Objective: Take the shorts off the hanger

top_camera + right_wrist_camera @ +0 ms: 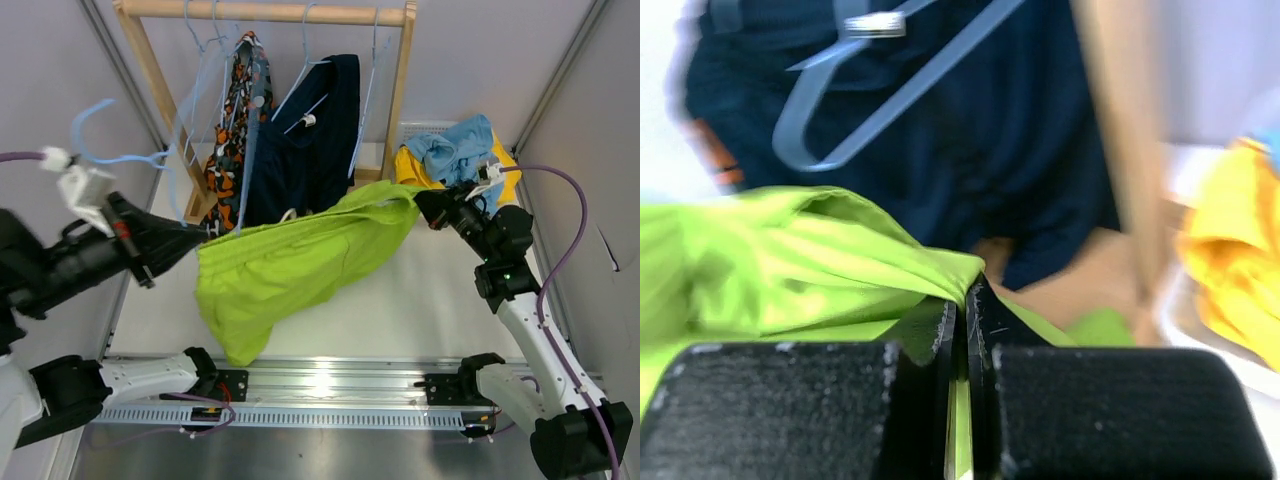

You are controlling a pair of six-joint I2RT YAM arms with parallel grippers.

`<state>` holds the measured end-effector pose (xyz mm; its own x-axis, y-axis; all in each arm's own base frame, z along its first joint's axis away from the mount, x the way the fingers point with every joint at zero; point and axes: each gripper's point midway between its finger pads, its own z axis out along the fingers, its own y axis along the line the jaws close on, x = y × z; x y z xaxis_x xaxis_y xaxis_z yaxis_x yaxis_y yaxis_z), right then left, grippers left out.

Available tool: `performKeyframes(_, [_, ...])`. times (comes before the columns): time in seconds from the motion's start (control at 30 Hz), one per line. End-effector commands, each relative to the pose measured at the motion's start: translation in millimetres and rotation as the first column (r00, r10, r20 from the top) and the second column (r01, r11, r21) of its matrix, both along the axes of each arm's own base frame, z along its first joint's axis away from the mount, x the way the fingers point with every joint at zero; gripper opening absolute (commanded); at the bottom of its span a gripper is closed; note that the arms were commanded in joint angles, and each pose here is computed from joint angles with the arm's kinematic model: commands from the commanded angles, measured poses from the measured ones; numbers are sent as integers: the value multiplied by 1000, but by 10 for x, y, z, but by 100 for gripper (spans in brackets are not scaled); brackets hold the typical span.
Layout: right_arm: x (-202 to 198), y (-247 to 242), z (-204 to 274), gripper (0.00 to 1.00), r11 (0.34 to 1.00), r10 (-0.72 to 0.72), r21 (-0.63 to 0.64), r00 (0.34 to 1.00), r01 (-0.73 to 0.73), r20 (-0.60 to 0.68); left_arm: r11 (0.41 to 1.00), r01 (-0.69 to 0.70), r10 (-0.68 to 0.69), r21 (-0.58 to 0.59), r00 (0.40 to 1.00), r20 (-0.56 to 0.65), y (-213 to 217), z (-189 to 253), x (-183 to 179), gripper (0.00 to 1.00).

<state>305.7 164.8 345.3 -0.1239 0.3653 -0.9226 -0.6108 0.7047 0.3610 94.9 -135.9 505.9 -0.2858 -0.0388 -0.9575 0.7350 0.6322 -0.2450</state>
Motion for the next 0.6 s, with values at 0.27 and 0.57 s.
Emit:
performKeyframes(0.27, [-123,-69,-96,0,999,-53,-2,998,53,-38,986,10,10,-169,993,116,-11,393,1,0])
performKeyframes(0.57, [-1164,307,593,0,987,153,-66,981,-146,120,860,-379,391,341,920,37,-162,-591,1099,0])
